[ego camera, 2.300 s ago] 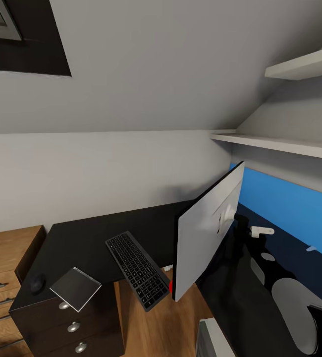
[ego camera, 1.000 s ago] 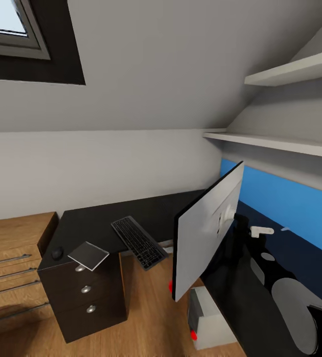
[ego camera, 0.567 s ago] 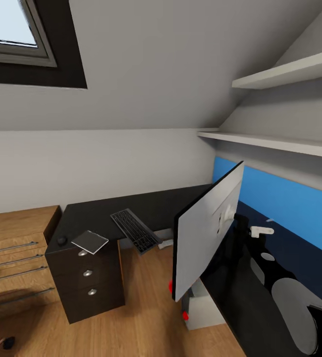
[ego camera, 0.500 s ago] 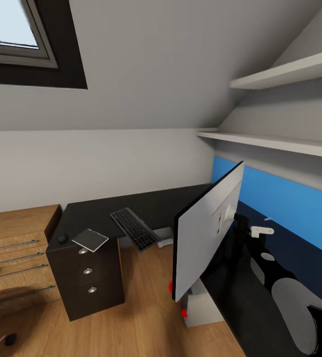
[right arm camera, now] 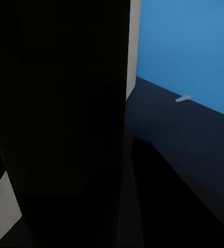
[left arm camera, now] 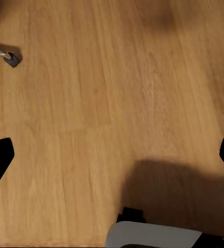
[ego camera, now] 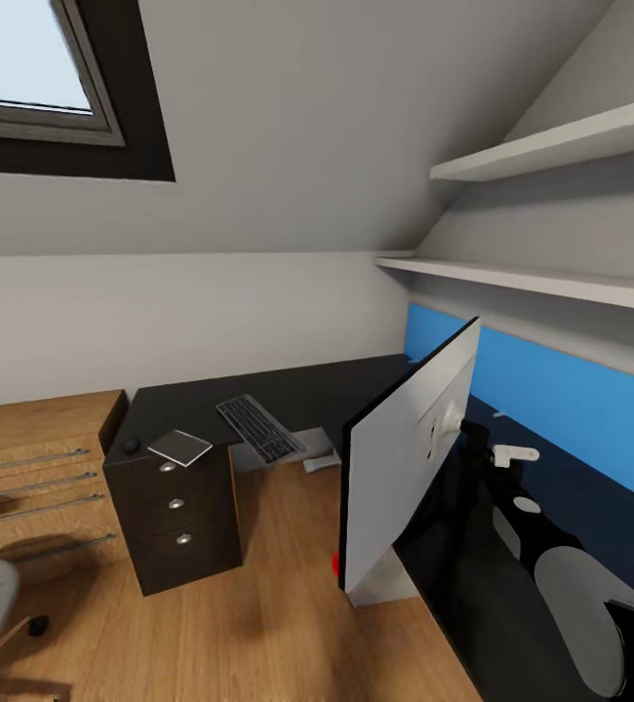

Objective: In the bedroom, organize the workspace by keeping the computer under the desk, ensuring the monitor is on the desk, placing the keyboard on the desk next to the monitor, placing the mouse on the desk next to the keyboard, moving the folder from the swivel chair onto the desk next to the mouse, stacking the notebook on top of the folder with the pen on top of the notebook, and positioning the swivel chair next to the desk.

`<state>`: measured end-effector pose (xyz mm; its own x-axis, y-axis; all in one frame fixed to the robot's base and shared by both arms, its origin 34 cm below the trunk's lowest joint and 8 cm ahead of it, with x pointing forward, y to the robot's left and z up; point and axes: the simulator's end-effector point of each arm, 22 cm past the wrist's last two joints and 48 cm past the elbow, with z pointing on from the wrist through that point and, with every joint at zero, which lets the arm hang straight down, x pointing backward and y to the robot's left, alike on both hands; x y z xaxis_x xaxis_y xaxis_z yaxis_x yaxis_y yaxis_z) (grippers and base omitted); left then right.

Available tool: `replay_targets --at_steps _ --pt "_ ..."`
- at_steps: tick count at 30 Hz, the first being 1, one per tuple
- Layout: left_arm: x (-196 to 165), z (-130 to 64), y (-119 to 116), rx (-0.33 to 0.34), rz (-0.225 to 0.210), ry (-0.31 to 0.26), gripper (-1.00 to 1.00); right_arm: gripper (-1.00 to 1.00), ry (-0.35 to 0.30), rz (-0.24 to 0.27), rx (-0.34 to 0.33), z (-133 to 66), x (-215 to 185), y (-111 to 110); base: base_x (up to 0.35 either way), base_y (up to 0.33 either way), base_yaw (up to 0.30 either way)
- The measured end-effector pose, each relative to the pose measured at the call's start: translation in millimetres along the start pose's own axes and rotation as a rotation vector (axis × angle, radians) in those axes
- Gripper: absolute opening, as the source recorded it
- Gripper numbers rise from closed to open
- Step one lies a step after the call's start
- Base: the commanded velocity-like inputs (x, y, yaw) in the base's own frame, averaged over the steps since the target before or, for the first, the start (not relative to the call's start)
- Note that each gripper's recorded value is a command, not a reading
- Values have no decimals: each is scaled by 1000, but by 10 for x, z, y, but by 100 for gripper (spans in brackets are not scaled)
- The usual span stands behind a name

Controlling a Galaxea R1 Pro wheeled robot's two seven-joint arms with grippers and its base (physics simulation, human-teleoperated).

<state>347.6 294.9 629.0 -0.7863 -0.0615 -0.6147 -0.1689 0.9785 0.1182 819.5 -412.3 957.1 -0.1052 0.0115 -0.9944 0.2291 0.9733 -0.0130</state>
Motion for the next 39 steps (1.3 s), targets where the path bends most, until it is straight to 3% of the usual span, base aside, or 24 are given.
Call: replay_targets --at_steps 20,28,30,39 --pt "-3 2 20 -3 -1 -1 100 -100 0 1 1 -2 -2 10 -305 -187 73" --pt "14 5 53 -11 -2 3 100 -100 -1 1 -2 -6 -5 17 -16 -222 45" --pt "156 40 287 -64 -22 35 100 -100 0 6 2 -6 -4 9 0 -9 77" --pt "189 48 360 -82 -34 42 100 -100 -1 1 -3 -6 -5 28 0 -191 147"
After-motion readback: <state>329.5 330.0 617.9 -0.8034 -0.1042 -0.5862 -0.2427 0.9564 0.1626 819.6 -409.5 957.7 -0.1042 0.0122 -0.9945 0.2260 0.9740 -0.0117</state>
